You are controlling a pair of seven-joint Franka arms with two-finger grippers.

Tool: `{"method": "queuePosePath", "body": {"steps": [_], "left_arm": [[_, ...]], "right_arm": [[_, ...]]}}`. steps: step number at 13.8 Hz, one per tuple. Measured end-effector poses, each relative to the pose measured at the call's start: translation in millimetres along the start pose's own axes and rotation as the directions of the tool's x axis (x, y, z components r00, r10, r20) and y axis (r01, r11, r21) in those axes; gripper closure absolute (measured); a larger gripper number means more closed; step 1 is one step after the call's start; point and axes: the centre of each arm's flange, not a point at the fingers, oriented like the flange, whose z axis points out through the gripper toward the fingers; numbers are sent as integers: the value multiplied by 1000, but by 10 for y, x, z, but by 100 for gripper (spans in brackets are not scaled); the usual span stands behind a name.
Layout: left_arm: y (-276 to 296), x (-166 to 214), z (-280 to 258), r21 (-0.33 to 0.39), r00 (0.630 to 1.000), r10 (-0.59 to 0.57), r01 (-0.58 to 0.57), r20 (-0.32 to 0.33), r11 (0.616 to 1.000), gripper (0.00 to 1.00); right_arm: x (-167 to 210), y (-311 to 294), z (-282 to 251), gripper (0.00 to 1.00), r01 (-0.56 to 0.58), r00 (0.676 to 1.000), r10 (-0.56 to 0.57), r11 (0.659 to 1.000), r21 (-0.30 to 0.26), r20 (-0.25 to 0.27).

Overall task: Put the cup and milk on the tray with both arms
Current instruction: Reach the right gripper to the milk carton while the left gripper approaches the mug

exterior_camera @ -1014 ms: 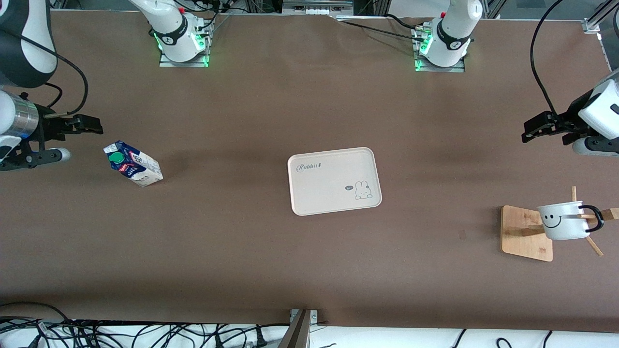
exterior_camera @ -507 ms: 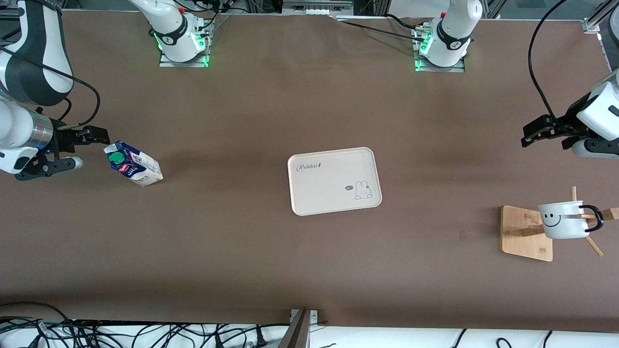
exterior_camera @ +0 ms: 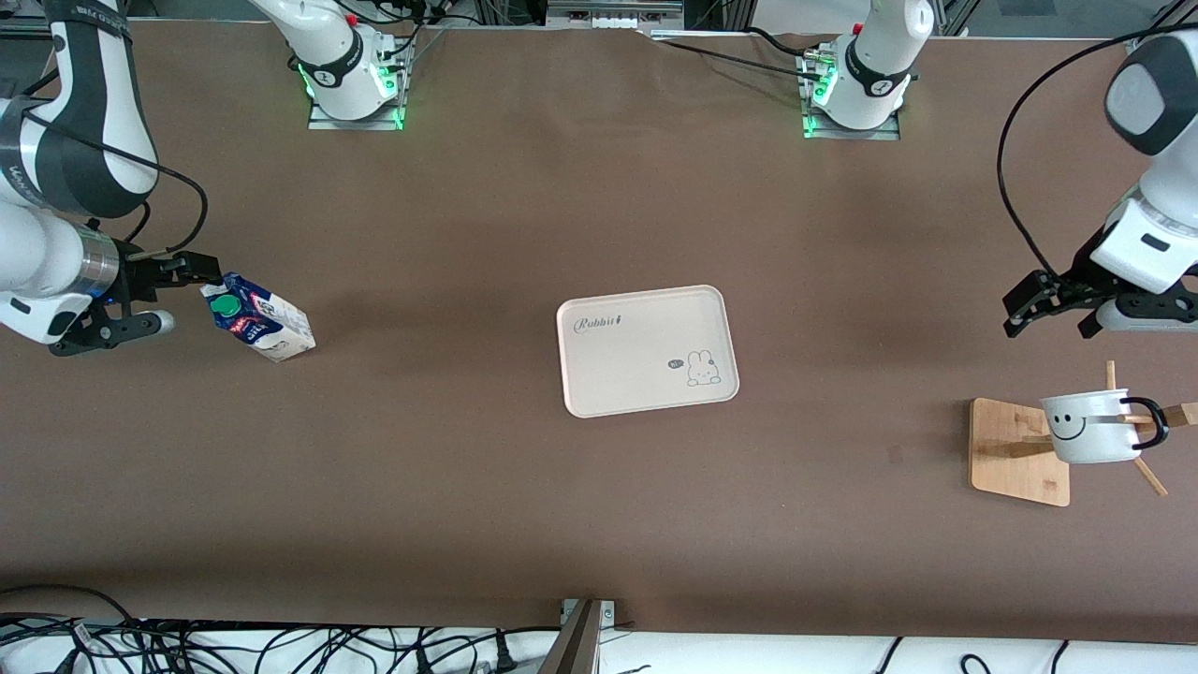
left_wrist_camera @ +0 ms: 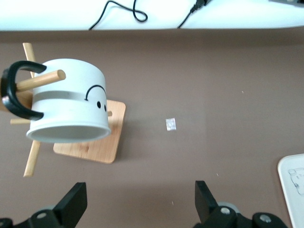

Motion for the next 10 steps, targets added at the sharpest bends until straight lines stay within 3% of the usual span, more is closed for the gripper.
{"method": "queuePosePath", "body": {"steps": [5, 10], "left_arm": [[-12, -76, 159, 7, 997, -2, 2, -75, 1000, 0], [-148, -126, 479, 15, 996, -23, 24, -90, 1000, 0]], "right_arm": [[109, -47, 166, 0, 14, 1000, -14, 1000, -9, -23], [111, -97, 614, 0, 61, 997, -62, 998, -13, -34]]}}
